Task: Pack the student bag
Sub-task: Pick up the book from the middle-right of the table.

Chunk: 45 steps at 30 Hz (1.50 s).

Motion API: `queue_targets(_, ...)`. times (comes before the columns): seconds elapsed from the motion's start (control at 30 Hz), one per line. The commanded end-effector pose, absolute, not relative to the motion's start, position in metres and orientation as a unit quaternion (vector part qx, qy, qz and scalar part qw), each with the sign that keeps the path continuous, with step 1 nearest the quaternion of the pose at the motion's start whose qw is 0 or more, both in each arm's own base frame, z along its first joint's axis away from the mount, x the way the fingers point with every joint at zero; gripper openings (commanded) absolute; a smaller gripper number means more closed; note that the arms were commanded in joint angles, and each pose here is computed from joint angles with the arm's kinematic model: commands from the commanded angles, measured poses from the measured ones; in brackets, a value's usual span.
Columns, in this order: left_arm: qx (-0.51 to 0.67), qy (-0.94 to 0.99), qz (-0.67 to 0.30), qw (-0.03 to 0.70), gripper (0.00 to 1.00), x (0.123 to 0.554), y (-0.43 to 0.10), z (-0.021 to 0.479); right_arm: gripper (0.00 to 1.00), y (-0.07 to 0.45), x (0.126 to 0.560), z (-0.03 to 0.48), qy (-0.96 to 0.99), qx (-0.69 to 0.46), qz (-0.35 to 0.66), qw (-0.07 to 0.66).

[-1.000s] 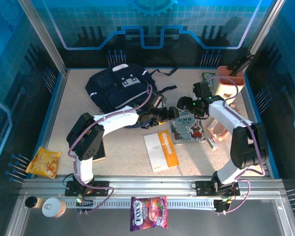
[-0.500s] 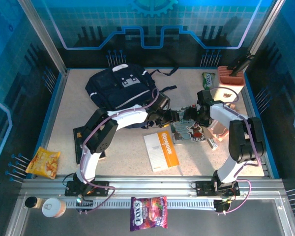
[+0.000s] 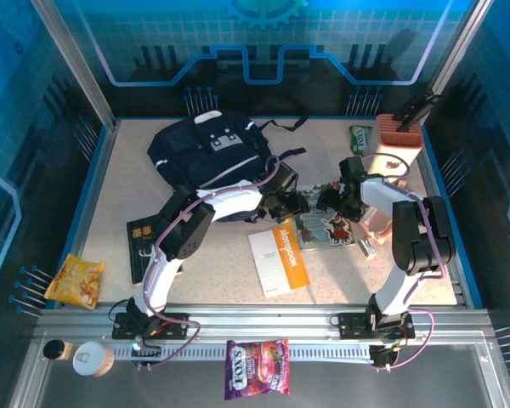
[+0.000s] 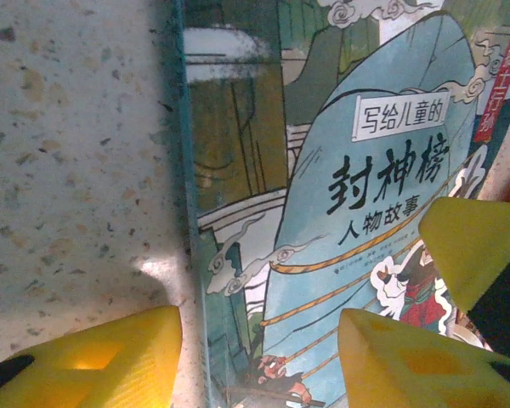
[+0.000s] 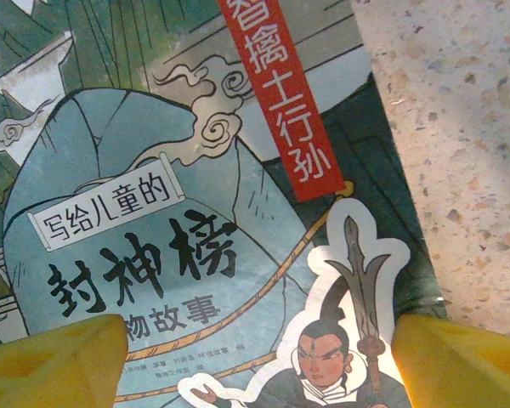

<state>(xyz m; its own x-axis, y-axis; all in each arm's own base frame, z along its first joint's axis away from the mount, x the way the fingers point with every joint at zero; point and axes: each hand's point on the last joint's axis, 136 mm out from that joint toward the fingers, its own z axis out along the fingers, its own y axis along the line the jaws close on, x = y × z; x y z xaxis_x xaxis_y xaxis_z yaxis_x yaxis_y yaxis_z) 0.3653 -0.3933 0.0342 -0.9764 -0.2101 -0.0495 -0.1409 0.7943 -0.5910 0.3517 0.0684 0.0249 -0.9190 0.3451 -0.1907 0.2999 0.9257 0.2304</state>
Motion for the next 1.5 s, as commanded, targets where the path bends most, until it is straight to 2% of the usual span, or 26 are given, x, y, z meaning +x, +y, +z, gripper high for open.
queue_targets(0.0,-0.096,0.943,-0.317,0.035,0.54,0.361,-0.403,0.035,0.83,0.066,0.342,0.007,0.975,0.178,0.103,0.080)
queue_targets(0.27,-0.087,0.928,-0.362,0.023,0.54,0.363,-0.420,0.044,0.83,0.067,0.337,0.006,0.974,0.185,0.105,0.074)
queue_targets(0.5,-0.062,0.914,-0.399,0.050,0.39,0.365,-0.426,0.070,0.82,0.062,0.335,0.005,0.972,0.201,0.095,0.074)
queue_targets(0.73,-0.067,0.908,-0.411,0.055,0.31,0.369,-0.429,0.073,0.81,0.062,0.335,0.005,0.970,0.211,0.095,0.077)
queue_targets(0.93,-0.068,0.907,-0.414,0.048,0.17,0.369,-0.433,0.070,0.81,0.067,0.336,0.008,0.967,0.211,0.114,0.083)
queue_targets(1.1,-0.062,0.905,-0.415,0.066,0.00,0.373,-0.428,0.084,0.81,0.067,0.340,0.018,0.963,0.215,0.130,0.098)
queue_targets(1.33,-0.055,0.896,-0.426,0.118,0.00,0.382,-0.402,0.127,0.81,0.071,0.352,0.066,0.943,0.215,0.185,0.172)
queue_targets(1.47,-0.069,0.884,-0.435,0.159,0.00,0.388,-0.371,0.161,0.82,0.088,0.357,0.108,0.916,0.205,0.260,0.224)
